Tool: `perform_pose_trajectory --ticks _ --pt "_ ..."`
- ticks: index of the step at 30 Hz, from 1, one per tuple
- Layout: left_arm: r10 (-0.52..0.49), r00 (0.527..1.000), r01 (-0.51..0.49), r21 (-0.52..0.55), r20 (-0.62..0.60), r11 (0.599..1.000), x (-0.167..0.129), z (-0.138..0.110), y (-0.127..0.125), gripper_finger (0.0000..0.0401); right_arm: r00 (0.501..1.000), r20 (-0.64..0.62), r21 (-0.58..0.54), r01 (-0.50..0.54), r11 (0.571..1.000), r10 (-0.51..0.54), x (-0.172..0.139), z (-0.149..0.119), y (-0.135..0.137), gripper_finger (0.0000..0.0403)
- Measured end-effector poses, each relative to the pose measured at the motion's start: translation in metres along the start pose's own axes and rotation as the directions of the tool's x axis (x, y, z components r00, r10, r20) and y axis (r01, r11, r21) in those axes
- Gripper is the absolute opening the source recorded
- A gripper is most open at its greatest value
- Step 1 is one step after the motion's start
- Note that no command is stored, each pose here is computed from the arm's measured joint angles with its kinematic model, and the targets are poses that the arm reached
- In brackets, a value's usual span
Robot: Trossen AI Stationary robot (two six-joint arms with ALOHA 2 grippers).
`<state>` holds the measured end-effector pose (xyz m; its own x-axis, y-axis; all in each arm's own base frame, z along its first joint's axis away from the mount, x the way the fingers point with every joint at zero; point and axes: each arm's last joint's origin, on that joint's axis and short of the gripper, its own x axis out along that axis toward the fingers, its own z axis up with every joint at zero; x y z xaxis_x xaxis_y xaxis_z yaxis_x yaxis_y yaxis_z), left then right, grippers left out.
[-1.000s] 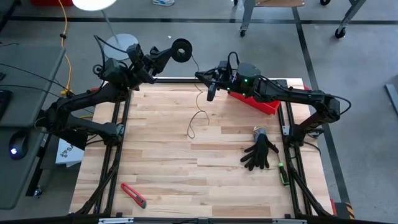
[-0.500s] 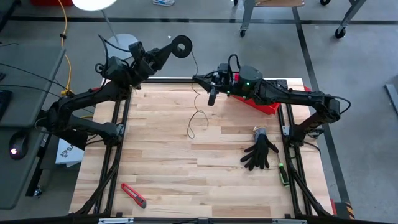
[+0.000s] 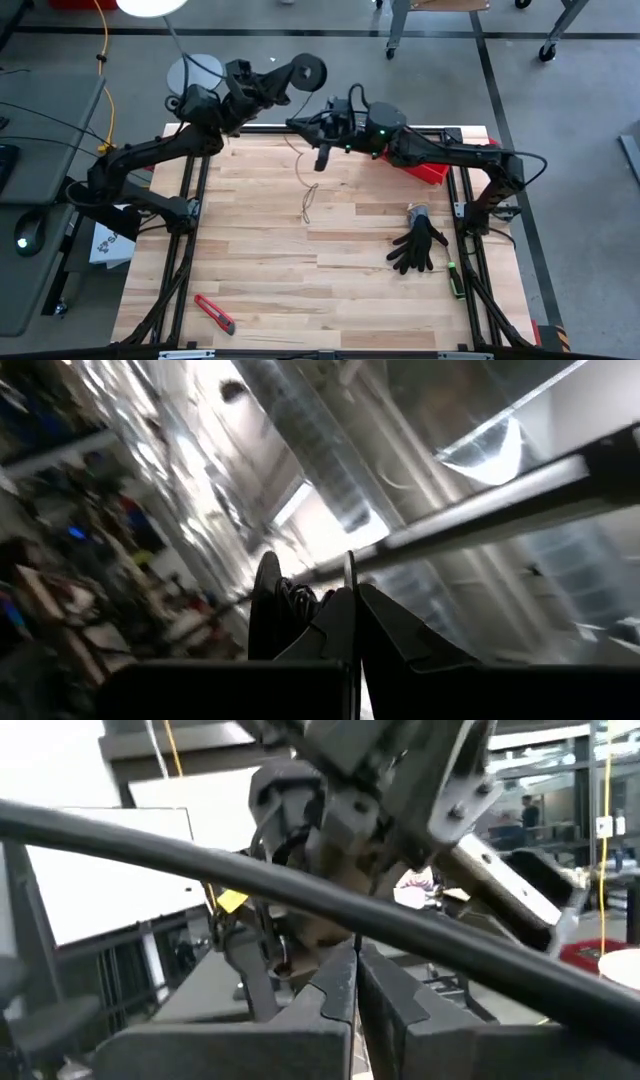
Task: Coil cords
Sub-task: Coil the black wire on the spool
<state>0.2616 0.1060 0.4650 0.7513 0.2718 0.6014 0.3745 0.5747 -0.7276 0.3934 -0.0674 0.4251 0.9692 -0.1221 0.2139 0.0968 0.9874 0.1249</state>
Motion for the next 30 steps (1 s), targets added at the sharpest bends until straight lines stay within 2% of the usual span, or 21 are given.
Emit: perform_pose_trajectory --ticks 3,10,22,26,30 --pt "-0.032 0.998 0.027 -0.076 -0.062 0.997 0.007 0.001 -0.007 0.0000 1.000 -0.001 -0.047 -0.018 0.999 0.018 0.006 0.012 0.002 0.0000" --pt "-0.007 0.990 -0.019 -0.186 -0.139 0.982 0.004 -0.002 -0.023 0.0000 0.999 0.033 -0.107 -0.028 0.994 0.031 0.006 0.034 0.002 0.0000" --pt "-0.017 0.978 -0.061 -0.364 -0.206 0.930 0.001 -0.025 -0.035 0.0000 0.999 0.043 -0.132 -0.013 0.991 0.018 0.008 0.034 -0.006 0.0000" --pt "-0.018 0.969 -0.080 -0.384 -0.246 0.920 -0.001 -0.031 -0.040 0.0000 0.998 0.066 -0.153 -0.008 0.988 0.018 0.008 0.037 -0.015 0.0000" --pt "0.025 0.960 -0.127 -0.353 -0.278 0.927 -0.009 -0.029 -0.047 0.0000 0.997 0.070 -0.150 -0.024 0.988 0.035 0.006 0.039 -0.024 0.0000"
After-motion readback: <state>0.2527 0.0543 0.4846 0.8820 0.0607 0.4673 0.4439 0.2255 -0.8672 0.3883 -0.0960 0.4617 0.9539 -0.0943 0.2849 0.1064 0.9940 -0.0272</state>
